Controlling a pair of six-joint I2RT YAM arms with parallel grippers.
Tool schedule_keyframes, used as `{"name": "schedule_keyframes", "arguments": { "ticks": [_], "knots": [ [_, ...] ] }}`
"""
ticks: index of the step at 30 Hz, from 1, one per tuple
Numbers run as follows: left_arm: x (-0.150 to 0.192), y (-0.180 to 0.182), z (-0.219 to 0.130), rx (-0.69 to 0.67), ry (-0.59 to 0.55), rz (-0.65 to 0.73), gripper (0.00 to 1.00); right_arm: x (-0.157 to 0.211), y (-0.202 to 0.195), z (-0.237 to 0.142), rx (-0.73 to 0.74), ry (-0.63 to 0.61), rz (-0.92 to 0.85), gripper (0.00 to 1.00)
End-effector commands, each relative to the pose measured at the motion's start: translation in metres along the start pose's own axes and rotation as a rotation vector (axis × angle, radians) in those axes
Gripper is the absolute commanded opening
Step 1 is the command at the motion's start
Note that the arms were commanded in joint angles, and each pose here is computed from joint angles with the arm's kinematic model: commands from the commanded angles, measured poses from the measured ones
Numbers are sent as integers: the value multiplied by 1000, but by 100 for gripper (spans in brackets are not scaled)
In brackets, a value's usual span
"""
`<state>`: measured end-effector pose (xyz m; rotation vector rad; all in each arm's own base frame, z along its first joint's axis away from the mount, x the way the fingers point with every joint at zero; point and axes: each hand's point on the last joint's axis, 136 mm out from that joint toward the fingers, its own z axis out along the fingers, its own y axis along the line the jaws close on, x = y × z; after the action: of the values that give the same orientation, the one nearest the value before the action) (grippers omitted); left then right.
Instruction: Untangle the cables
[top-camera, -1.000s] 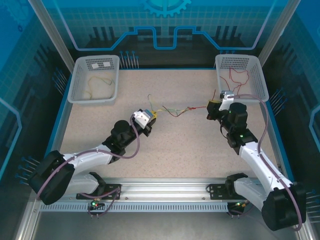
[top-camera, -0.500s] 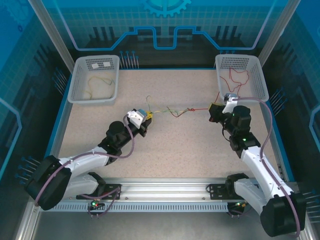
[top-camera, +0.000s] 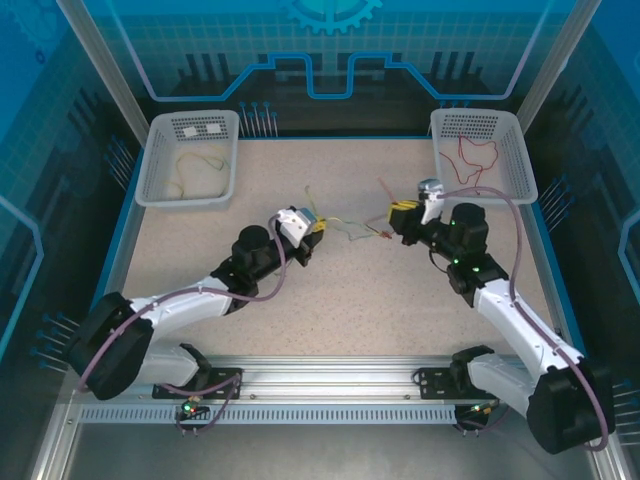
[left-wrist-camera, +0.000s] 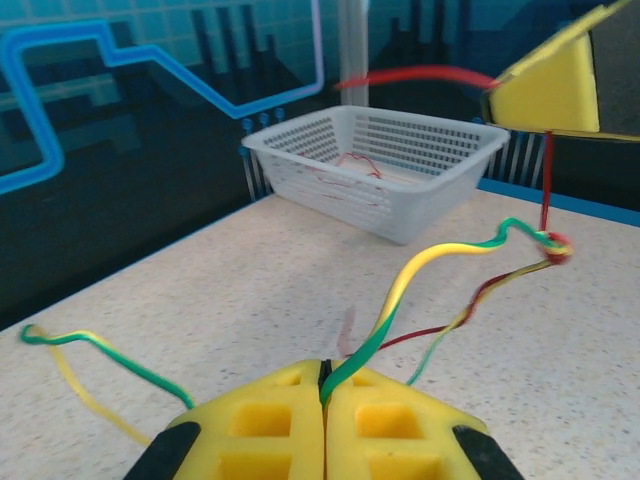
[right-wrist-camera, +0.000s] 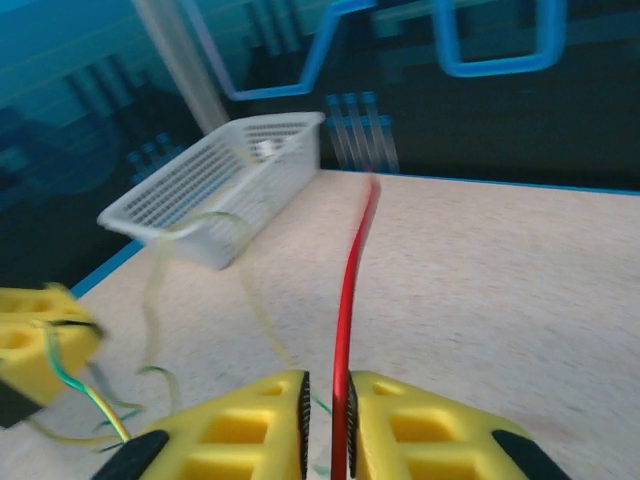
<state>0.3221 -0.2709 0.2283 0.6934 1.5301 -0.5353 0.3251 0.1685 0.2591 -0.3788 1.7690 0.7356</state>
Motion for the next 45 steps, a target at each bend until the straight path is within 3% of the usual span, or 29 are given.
{"name": "schedule_keyframes", "arguments": {
  "ticks": [1,4,7,10,16,21,24,32,38,41,45],
  "knots": [
    [-4,-15,14,63,-10,-34,0,-11,40,9,-136,-31,-116,31],
    [-6,-22,20,82,-24,-49,0,-6,53,17,-174,-10,-137,38],
    [-6,-21,21,74,-19,-51,0,-14,37,19,-71,-10,-115,69],
    [-6,-13,18,29,-7,-53,0,-20,22,6,18,-54,-120,85],
    [-3,13,11,-29,22,-141,0,-22,-6,-28,170,-176,-169,100],
    [-22,37,-4,-10,-47,-276,0,-1,-49,-46,310,-184,-132,100],
    [-33,41,-10,16,-52,-300,0,18,-65,-44,305,-151,-71,100],
    [-57,20,-19,179,-26,-300,0,56,-54,0,158,-7,-171,94],
    [-64,7,-27,251,-53,-288,0,52,-44,12,107,-43,-321,90],
    [-67,2,-27,285,-51,-289,0,51,-33,16,33,-26,-337,79],
    [-68,3,-28,273,-65,-280,0,48,-30,16,26,-32,-334,47]
  ]
}}
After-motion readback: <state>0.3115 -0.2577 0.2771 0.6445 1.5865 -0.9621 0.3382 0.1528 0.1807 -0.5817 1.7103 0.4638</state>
